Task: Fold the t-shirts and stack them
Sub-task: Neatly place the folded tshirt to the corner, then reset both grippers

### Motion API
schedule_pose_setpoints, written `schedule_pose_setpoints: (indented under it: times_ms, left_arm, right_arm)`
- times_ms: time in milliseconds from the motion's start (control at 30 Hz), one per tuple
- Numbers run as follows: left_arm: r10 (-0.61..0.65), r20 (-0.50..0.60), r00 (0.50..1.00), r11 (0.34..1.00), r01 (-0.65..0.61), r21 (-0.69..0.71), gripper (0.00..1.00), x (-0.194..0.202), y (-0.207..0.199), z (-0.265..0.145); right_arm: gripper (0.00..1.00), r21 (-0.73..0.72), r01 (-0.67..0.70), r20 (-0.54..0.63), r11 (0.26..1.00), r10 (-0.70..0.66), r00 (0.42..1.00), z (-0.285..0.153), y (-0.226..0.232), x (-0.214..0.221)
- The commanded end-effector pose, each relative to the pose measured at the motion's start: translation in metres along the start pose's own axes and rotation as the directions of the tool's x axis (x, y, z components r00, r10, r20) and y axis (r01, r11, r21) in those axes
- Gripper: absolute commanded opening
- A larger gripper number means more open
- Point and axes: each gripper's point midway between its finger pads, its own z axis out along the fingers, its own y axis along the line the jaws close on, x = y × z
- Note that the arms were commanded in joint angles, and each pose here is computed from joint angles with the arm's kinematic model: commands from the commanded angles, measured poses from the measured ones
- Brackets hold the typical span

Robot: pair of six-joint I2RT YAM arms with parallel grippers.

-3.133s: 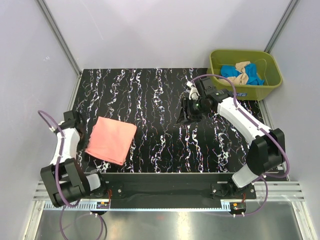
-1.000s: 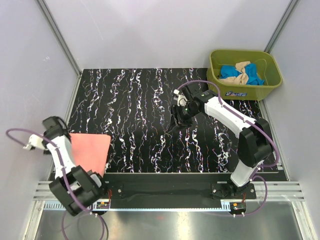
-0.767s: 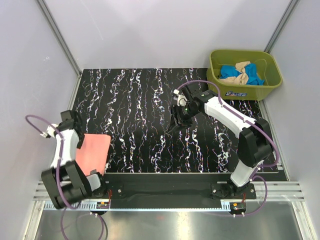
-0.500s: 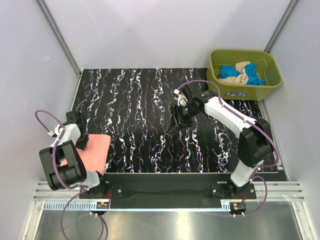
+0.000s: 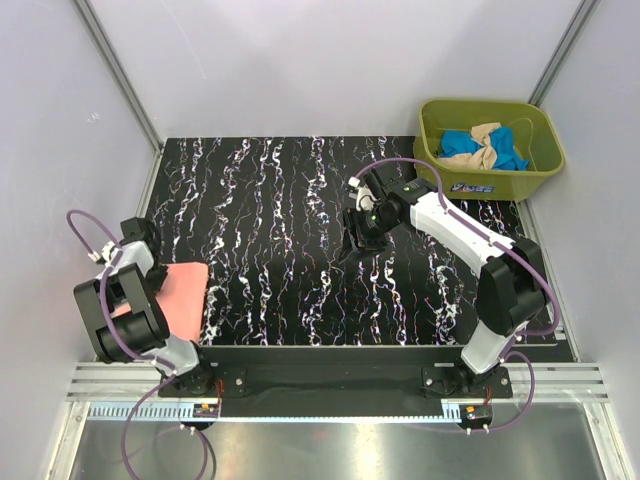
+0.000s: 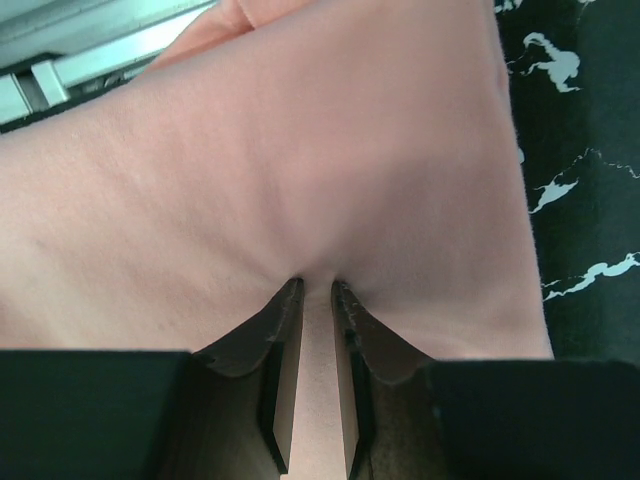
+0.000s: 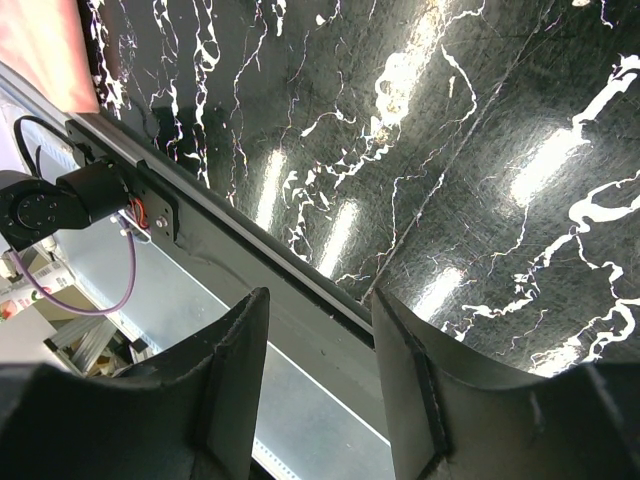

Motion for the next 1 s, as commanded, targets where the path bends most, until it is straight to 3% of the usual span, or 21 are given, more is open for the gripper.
schedule_pose_setpoints:
  times_ms: [0, 167, 267, 400, 500, 567, 600, 700, 733, 767, 800, 867, 900, 933, 967]
  left_arm:
    - [0.021, 0.043, 0.999, 0.999, -0.023, 0.049, 0.23, -0.018, -0.02, 0.009]
    - [0.032, 0.057, 0.998, 0.998, -0.034, 0.044, 0.25, -0.018, -0.019, -0.009]
    - [-0.011, 0.1, 0.995, 0.999, 0.006, 0.053, 0.39, -0.029, -0.014, -0.05]
    - [-0.089, 0.207, 0.974, 0.981, 0.051, 0.185, 0.6, -0.057, -0.023, -0.124]
    - [-0.051, 0.197, 0.979, 0.95, -0.013, 0.311, 0.66, -0.038, -0.046, -0.163]
    - [0.035, 0.18, 0.983, 0.904, -0.108, 0.414, 0.7, -0.002, -0.073, -0.188]
    - [0.133, 0.164, 0.977, 0.848, -0.198, 0.492, 0.71, 0.034, -0.092, -0.207]
    - [0.273, 0.114, 0.955, 0.687, -0.276, 0.672, 0.72, 0.099, -0.127, -0.243]
    - [0.327, 0.134, 0.935, 0.577, -0.31, 0.756, 0.74, 0.13, -0.141, -0.27]
    - [0.377, 0.138, 0.916, 0.52, -0.333, 0.786, 0.76, 0.153, -0.141, -0.276]
    - [0.453, 0.146, 0.88, 0.418, -0.354, 0.836, 0.76, 0.184, -0.138, -0.294]
    - [0.497, 0.158, 0.853, 0.29, -0.335, 0.897, 0.77, 0.215, -0.135, -0.308]
    - [0.547, 0.147, 0.824, 0.185, -0.29, 0.939, 0.78, 0.232, -0.123, -0.326]
    - [0.543, 0.125, 0.83, 0.108, -0.217, 0.97, 0.79, 0.239, -0.123, -0.342]
    - [0.586, 0.093, 0.805, 0.113, -0.194, 0.974, 0.8, 0.257, -0.109, -0.318]
  right_arm:
    - [0.53, -0.013, 0.048, 0.043, 0.999, -0.047, 0.998, -0.012, 0.013, -0.01]
    - [0.53, -0.019, 0.052, 0.048, 0.998, -0.051, 0.998, -0.012, 0.016, -0.013]
    - [0.53, -0.014, 0.052, 0.044, 0.999, -0.051, 0.998, -0.011, 0.014, -0.012]
    - [0.53, -0.002, 0.053, 0.056, 0.999, -0.053, 0.997, -0.013, 0.012, -0.011]
    - [0.54, 0.012, 0.045, 0.075, 0.999, -0.046, 0.996, -0.015, 0.009, -0.009]
    - [0.54, 0.008, 0.007, 0.084, 1.0, -0.007, 0.996, -0.017, 0.008, -0.003]
    - [0.55, -0.001, -0.022, 0.104, 1.0, 0.022, 0.994, -0.016, 0.01, -0.004]
    - [0.57, -0.027, -0.099, 0.153, 0.995, 0.102, 0.983, -0.017, 0.006, 0.005]
    - [0.57, -0.021, -0.14, 0.147, 0.99, 0.141, 0.979, -0.011, -0.005, 0.017]
    - [0.59, -0.046, -0.139, 0.195, 0.989, 0.145, 0.97, -0.022, 0.0, 0.019]
    - [0.61, -0.061, -0.175, 0.257, 0.983, 0.185, 0.949, -0.025, -0.001, 0.013]
    - [0.7, -0.076, -0.214, 0.332, 0.974, 0.227, 0.916, -0.034, -0.011, 0.029]
    - [0.73, -0.095, -0.26, 0.39, 0.961, 0.276, 0.878, -0.038, -0.015, 0.026]
    - [0.74, -0.086, -0.302, 0.387, 0.949, 0.311, 0.868, -0.029, -0.029, 0.043]
    - [0.76, -0.126, -0.3, 0.43, 0.946, 0.325, 0.843, -0.04, -0.026, 0.048]
